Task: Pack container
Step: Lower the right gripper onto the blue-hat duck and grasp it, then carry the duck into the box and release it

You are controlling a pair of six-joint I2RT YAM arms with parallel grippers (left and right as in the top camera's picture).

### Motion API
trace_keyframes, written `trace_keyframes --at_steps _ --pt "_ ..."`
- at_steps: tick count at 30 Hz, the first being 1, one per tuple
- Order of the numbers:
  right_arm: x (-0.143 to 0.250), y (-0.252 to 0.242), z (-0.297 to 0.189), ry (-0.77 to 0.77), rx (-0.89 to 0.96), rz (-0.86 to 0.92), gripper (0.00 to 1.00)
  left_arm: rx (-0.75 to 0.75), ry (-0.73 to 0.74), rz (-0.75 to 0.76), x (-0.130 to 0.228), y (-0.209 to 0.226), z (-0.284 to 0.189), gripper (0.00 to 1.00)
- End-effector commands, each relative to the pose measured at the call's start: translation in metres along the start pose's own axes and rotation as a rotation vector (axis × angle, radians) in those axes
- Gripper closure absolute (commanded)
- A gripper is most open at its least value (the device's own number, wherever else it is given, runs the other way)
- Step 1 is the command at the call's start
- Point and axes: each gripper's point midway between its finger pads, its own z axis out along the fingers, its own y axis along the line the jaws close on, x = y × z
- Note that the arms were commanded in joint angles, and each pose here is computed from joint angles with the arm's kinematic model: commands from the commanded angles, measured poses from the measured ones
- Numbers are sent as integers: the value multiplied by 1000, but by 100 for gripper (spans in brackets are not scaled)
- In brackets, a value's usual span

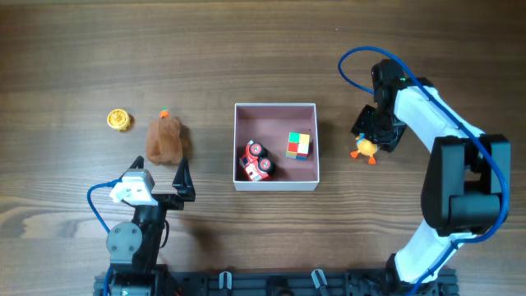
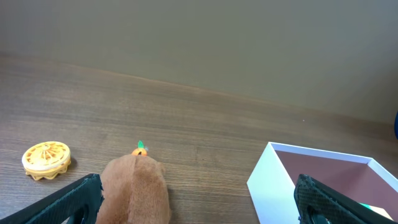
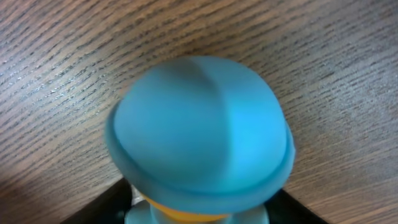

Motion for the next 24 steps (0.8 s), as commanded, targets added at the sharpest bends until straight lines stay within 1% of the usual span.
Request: trace_keyframes --at_steps 1,2,6,12,15,18,20,24 --pt "1 0 5 9 1 1 61 10 6 8 3 -1 0 0" --pt "-3 3 2 1 -5 0 64 10 6 8 3 -1 0 0" --pt "-13 4 -17 -28 5 -10 64 10 6 8 3 -1 0 0" --pt "-31 11 -89 -107 -13 -68 62 10 6 8 3 -1 0 0" --pt "-29 22 -132 -160 -49 -111 62 10 6 8 3 -1 0 0" --pt "-13 46 -170 -207 -126 -193 62 10 6 8 3 -1 0 0" --pt "7 67 -190 -236 -188 -261 62 10 6 8 3 -1 0 0" --pt "44 98 -211 -269 -247 -363 62 10 6 8 3 -1 0 0"
